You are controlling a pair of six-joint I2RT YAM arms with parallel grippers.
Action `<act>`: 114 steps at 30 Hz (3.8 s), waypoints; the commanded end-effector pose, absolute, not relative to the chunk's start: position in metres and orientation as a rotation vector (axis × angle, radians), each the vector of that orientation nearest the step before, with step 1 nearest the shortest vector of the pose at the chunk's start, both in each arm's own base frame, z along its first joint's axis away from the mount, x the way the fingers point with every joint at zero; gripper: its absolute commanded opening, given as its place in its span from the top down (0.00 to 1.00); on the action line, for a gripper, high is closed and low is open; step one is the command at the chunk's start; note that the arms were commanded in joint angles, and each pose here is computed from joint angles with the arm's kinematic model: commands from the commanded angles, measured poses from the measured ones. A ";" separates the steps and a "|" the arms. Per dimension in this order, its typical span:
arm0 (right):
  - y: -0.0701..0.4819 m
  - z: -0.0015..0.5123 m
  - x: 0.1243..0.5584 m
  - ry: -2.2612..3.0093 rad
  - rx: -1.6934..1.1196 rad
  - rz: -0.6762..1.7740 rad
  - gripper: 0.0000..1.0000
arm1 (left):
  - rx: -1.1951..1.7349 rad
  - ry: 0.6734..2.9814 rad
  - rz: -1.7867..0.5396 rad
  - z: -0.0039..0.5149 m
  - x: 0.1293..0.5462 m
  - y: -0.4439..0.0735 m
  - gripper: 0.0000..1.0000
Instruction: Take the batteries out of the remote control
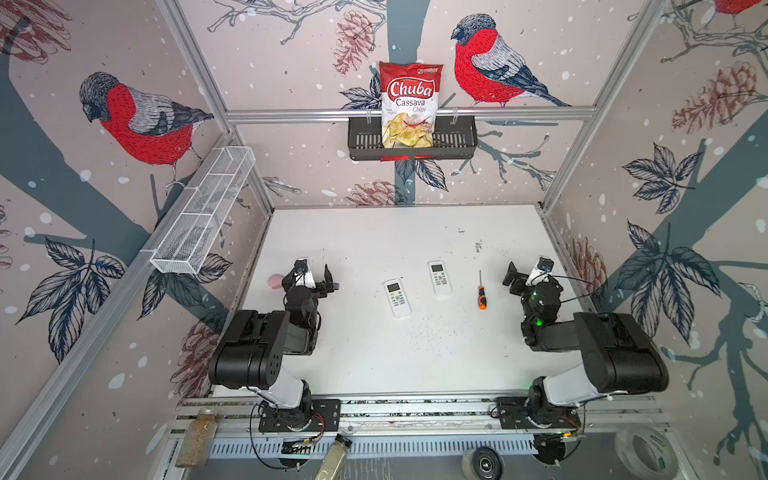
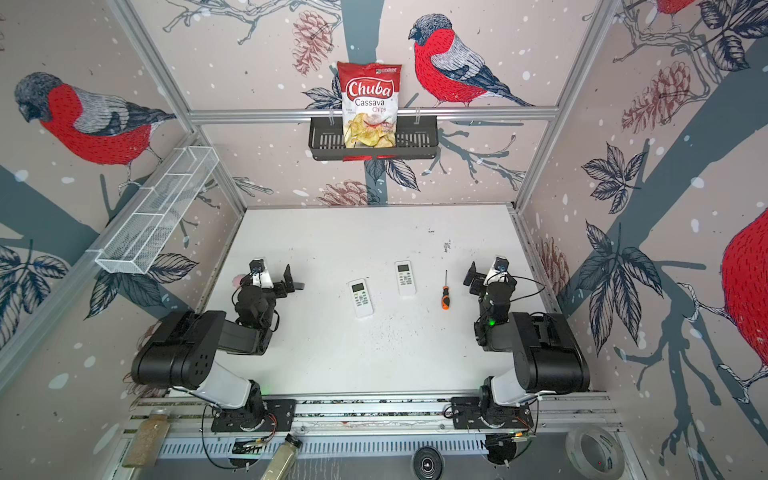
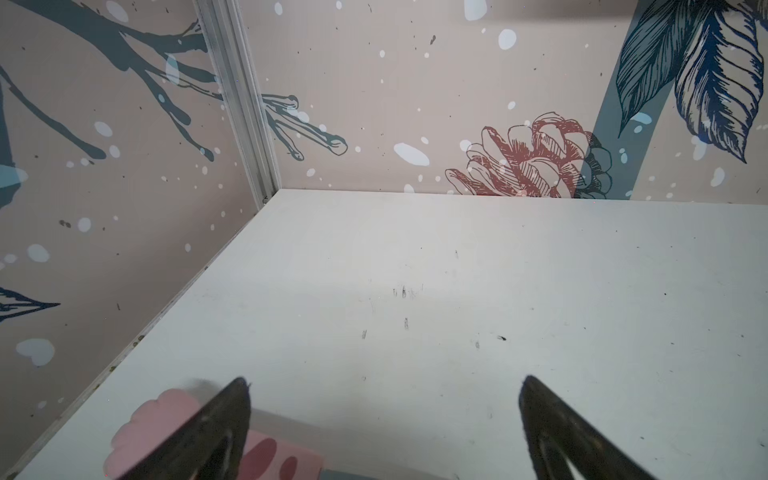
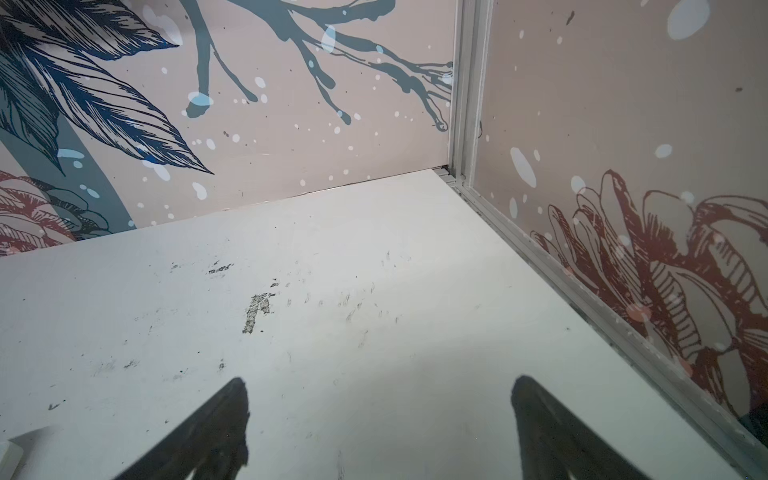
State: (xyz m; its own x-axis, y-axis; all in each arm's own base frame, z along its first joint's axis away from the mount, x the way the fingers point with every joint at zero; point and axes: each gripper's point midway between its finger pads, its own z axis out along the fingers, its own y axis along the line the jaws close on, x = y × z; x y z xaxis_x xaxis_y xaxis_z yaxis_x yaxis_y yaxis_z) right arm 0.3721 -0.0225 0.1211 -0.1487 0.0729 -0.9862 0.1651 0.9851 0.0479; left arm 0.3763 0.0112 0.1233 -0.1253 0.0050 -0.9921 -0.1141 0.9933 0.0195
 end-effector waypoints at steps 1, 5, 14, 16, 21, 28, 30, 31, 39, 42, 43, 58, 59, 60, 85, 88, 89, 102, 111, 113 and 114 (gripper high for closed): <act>-0.021 0.125 0.374 1.711 0.171 -0.075 0.00 | -0.072 1.678 0.098 0.128 0.377 0.010 0.01; -0.021 0.125 0.374 1.711 0.171 -0.074 0.01 | -0.071 1.677 0.097 0.128 0.378 0.010 0.01; -0.021 0.125 0.374 1.711 0.171 -0.074 0.01 | -0.071 1.676 0.095 0.128 0.378 0.009 0.01; -0.021 0.125 0.374 1.710 0.172 -0.072 0.01 | -0.071 1.677 0.094 0.128 0.378 0.009 0.01; -0.020 0.125 0.374 1.710 0.170 -0.070 0.01 | -0.079 1.678 0.092 0.128 0.378 0.011 0.01; -0.021 0.124 0.374 1.713 0.170 -0.071 0.01 | -0.078 1.683 0.085 0.127 0.379 0.011 0.01; -0.023 0.127 0.373 1.702 0.186 -0.092 0.01 | -0.079 1.677 0.088 0.128 0.378 0.011 0.01; -0.028 0.131 0.373 1.692 0.220 -0.127 0.01 | -0.108 1.674 0.116 0.130 0.377 0.015 0.01; -0.048 0.160 0.381 1.770 0.450 -0.201 0.01 | -0.251 1.879 0.176 0.154 0.418 0.024 0.01; -0.047 0.166 0.384 1.799 0.499 -0.178 0.01 | -0.252 1.990 0.078 0.159 0.436 0.001 0.01; -0.046 0.167 0.386 1.812 0.515 -0.167 0.01 | -0.254 2.037 0.054 0.159 0.442 -0.007 0.01; -0.004 0.136 0.410 2.015 0.506 -0.075 0.03 | -0.154 2.539 0.003 0.116 0.442 -0.156 0.15; 0.000 0.136 0.412 2.022 0.497 -0.066 0.04 | -0.153 2.553 -0.012 0.113 0.439 -0.164 0.17; 0.003 0.136 0.414 2.025 0.488 -0.059 0.05 | -0.151 2.564 -0.015 0.109 0.436 -0.169 0.19; 0.032 0.166 0.410 1.976 0.435 0.068 0.16 | -0.208 2.639 -0.288 0.057 0.364 -0.251 0.34; 0.034 0.167 0.409 1.977 0.432 0.071 0.16 | -0.226 2.643 -0.316 0.051 0.364 -0.255 0.34; 0.034 0.166 0.409 1.978 0.430 0.070 0.16 | -0.230 2.642 -0.321 0.049 0.365 -0.256 0.34; 0.034 0.174 0.405 1.961 0.426 0.070 0.13 | -0.242 2.694 -0.267 0.027 0.373 -0.262 0.36; 0.037 0.175 0.405 1.957 0.423 0.083 0.13 | -0.221 2.714 -0.183 0.019 0.375 -0.256 0.41; 0.036 0.175 0.406 1.957 0.424 0.082 0.13 | -0.207 2.720 -0.162 0.018 0.377 -0.256 0.43; 0.036 0.176 0.406 1.955 0.424 0.082 0.13 | -0.200 2.724 -0.160 0.018 0.377 -0.257 0.43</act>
State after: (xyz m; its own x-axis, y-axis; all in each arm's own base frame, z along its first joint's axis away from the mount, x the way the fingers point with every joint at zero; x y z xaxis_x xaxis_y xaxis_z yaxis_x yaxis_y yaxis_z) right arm 0.4036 0.0366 0.1699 -0.3805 0.3142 -0.8698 0.2501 0.9404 0.2303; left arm 0.3845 -0.2631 0.0252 -0.8890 -0.2019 -0.4111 -0.1307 0.9721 -0.1948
